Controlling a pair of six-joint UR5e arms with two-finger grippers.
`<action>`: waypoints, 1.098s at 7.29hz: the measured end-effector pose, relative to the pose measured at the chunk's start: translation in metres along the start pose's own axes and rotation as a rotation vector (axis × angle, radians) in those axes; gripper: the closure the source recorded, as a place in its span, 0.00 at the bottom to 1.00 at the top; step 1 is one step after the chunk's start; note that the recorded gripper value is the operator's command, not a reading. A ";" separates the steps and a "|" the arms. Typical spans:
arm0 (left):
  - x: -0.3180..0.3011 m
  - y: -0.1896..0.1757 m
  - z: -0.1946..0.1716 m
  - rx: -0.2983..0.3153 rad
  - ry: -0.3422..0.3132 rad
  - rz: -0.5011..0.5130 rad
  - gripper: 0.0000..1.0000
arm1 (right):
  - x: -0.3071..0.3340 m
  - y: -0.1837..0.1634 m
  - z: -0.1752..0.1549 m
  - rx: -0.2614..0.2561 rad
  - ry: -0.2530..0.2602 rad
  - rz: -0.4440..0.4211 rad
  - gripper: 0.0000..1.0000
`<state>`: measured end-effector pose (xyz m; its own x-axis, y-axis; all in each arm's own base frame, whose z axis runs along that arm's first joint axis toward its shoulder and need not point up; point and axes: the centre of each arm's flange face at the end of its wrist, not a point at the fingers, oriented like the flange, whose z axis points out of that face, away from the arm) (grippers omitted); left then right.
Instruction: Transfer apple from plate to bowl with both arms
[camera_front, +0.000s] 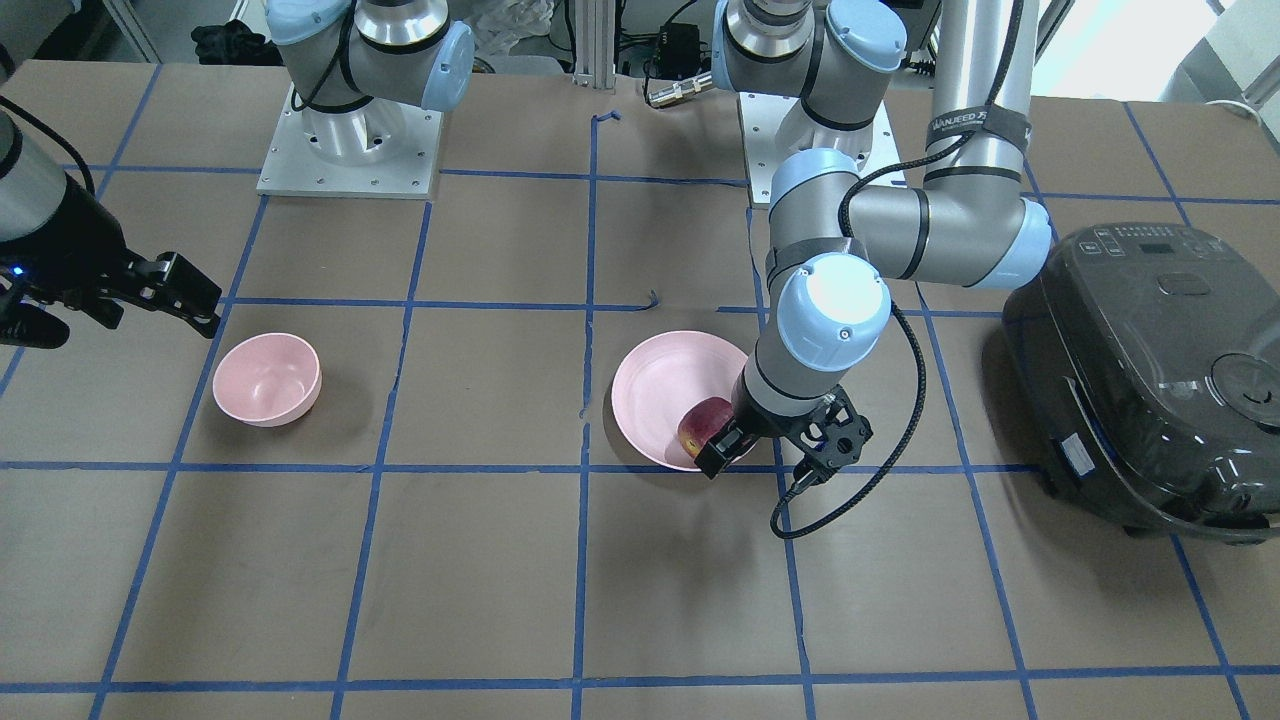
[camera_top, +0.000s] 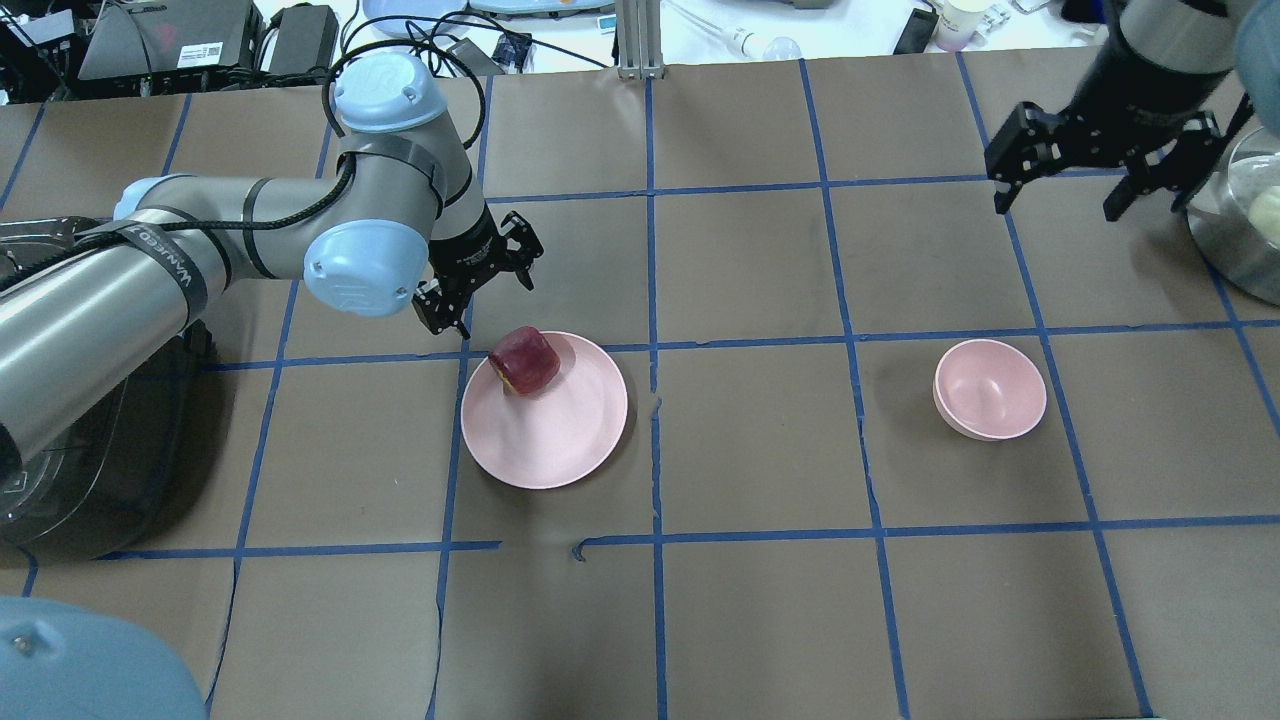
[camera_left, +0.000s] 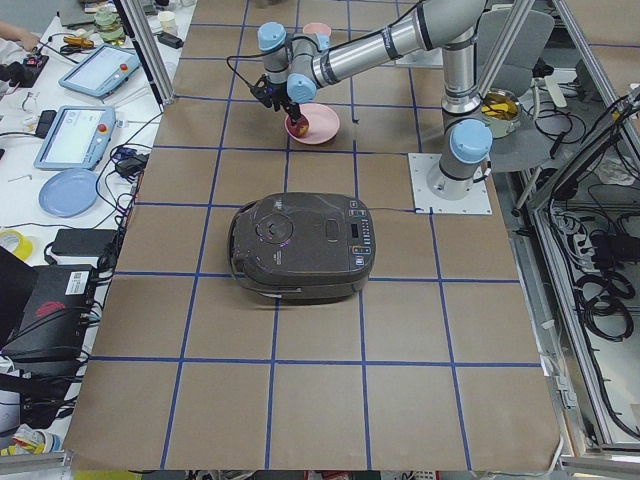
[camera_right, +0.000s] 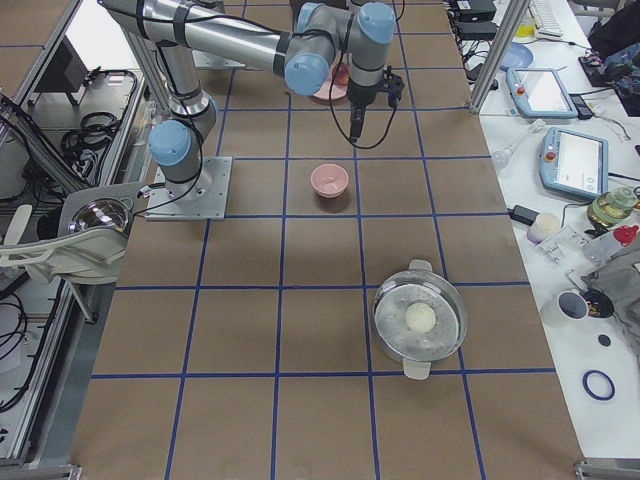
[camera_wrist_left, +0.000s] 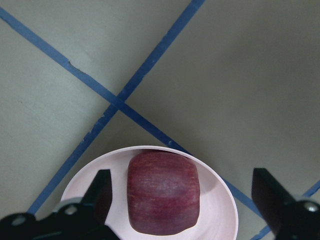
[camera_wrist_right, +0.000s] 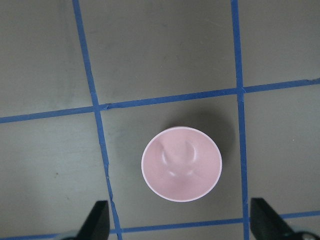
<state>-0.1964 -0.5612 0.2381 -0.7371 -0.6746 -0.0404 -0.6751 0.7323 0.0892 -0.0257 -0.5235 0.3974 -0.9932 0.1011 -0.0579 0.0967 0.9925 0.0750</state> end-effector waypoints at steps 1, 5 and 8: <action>-0.004 0.007 0.012 -0.016 -0.019 0.002 0.00 | 0.025 0.004 0.038 0.002 -0.014 -0.021 0.07; 0.002 0.009 0.030 -0.022 0.012 0.010 0.00 | 0.055 0.035 0.173 0.039 -0.006 -0.054 0.52; 0.006 0.012 0.048 -0.039 -0.001 0.025 0.30 | 0.055 0.036 0.193 0.040 -0.011 -0.061 1.00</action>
<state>-0.2104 -0.5525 0.1912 -0.7535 -0.6563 -0.0386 -0.6551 0.7445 0.1287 -0.0643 -0.4691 0.2044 -0.9966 0.0404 -0.0717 0.0383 0.9988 0.0309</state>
